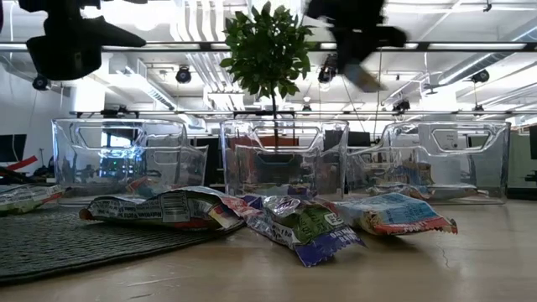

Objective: Pick and place Granola Bars by type
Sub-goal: Put the yellow granola bar into the right transparent bin, then put the blue granola bar into the middle transparent bin

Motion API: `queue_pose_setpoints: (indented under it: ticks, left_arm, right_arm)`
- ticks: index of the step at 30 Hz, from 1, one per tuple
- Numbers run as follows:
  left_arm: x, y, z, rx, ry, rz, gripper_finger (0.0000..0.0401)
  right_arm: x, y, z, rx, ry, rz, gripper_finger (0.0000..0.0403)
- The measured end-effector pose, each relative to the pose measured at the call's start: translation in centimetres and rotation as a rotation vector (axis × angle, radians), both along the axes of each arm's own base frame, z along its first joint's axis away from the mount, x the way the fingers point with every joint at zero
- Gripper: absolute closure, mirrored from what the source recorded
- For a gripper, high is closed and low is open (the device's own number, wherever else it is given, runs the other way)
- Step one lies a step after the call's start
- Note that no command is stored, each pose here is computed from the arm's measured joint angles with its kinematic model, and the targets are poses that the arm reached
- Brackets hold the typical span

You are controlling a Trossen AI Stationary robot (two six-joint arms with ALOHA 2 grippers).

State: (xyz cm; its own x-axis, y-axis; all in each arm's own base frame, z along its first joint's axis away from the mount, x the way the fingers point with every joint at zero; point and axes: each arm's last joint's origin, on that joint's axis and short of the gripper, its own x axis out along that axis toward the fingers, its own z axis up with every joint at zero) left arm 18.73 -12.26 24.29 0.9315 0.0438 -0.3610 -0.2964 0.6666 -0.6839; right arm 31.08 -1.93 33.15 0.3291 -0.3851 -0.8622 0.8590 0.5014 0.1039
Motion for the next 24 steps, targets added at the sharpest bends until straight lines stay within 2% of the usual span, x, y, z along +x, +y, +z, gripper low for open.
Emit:
queue_pose_setpoints:
  ticks: [3, 7, 10, 13, 17, 21, 24]
  left_arm:
    - [0.0, 0.0, 0.0, -0.001, 0.001, 0.001, 0.0231]
    - [-0.1, 0.0, -0.1, 0.013, -0.001, 0.018, 0.0231]
    - [0.0, 0.1, -0.1, 0.020, -0.003, 0.025, 0.0231]
    - [-0.1, 0.1, -0.1, 0.018, -0.003, 0.027, 0.0231]
    - [-0.1, 0.1, -0.1, 0.003, -0.004, 0.032, 0.0231]
    - [-0.1, 0.0, -0.1, -0.029, -0.001, 0.031, 0.0231]
    - [-0.1, -0.1, -0.2, -0.056, 0.009, 0.007, 0.0231]
  right_arm:
    - [-3.4, -1.1, 0.1, -0.012, 0.062, -0.098, 0.0308]
    - [-7.1, -3.5, -1.0, 0.060, -0.003, -0.210, 0.0308]
    - [-9.0, -4.8, -3.0, 0.129, -0.059, -0.255, 0.0308]
    - [-10.3, -5.5, -5.5, 0.195, -0.043, -0.278, 0.0303]
    - [-11.3, -5.9, -7.8, 0.221, 0.017, -0.315, 0.0276]
    - [-11.2, -5.6, -8.2, 0.217, 0.001, -0.301, 0.0234]
    - [-10.9, -5.4, -7.5, 0.151, -0.028, -0.254, 0.0204]
